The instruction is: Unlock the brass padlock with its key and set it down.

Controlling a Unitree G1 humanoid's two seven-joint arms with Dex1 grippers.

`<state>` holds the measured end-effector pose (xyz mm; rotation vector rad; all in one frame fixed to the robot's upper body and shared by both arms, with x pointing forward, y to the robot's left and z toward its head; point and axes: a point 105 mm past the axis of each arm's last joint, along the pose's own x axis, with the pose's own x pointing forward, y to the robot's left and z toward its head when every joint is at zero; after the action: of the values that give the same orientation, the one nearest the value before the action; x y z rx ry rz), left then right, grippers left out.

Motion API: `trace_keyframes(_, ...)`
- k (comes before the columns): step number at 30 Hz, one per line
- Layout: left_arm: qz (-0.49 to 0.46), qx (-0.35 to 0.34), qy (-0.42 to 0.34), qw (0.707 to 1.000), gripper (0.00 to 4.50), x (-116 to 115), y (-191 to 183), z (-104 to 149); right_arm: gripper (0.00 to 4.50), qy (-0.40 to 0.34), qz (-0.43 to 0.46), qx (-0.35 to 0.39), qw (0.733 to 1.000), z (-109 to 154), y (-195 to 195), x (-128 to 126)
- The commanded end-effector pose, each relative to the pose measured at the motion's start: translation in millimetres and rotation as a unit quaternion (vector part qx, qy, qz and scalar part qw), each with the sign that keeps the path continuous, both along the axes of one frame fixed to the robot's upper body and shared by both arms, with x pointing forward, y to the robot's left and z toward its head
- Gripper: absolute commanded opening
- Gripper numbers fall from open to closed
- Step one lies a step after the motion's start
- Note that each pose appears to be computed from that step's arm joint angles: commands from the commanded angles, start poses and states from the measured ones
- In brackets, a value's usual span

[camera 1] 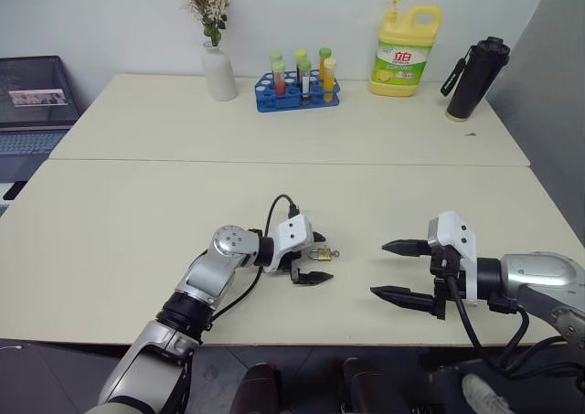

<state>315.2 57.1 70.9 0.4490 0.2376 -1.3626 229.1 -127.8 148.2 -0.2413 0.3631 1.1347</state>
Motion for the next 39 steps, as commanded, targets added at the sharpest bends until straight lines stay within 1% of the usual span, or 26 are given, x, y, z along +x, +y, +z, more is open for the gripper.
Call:
trace_keyframes(1, -0.006, -0.004, -0.009, 1.000, 4.47, 0.7, 0.3, 7.1, 4.50, -0.016, 0.007, -0.001, 1.000, 7.0, 2.6, -3.9)
trace_keyframes(9, -0.008, 0.026, 0.015, 1.000, 4.47, 5.7, -3.4, -1.6, 4.50, -0.015, 0.010, -0.002, 1.000, 6.7, 4.9, -3.8)
trace_keyframes(12, 0.002, 0.037, 0.024, 0.999, 3.88, 9.0, -0.3, -4.2, 4.50, -0.013, 0.009, -0.003, 1.000, 7.0, 4.2, -3.8)
trace_keyframes(21, 0.006, 0.054, 0.035, 0.998, 0.99, 6.7, 8.1, -10.5, 4.50, -0.014, 0.003, -0.001, 1.000, 7.4, 2.6, -3.2)
trace_keyframes(27, 0.000, 0.058, 0.034, 0.998, 0.98, 2.2, 11.1, -12.0, 4.50, -0.019, 0.004, 0.002, 1.000, 8.5, 2.2, -1.6)
trace_keyframes(30, -0.001, 0.053, 0.022, 0.998, 0.98, 1.8, 14.6, -9.0, 4.50, -0.027, 0.004, 0.004, 1.000, 9.9, 2.5, -0.4)
trace_keyframes(34, -0.028, 0.015, -0.055, 0.998, 0.98, -2.5, 15.8, 19.5, 4.50, -0.047, 0.003, 0.001, 0.999, 9.3, 2.4, 2.0)
trace_keyframes(39, -0.048, 0.006, -0.098, 0.994, 0.98, -7.4, 17.9, 30.9, 4.50, -0.053, 0.002, 0.006, 0.999, 9.7, 2.8, 3.2)
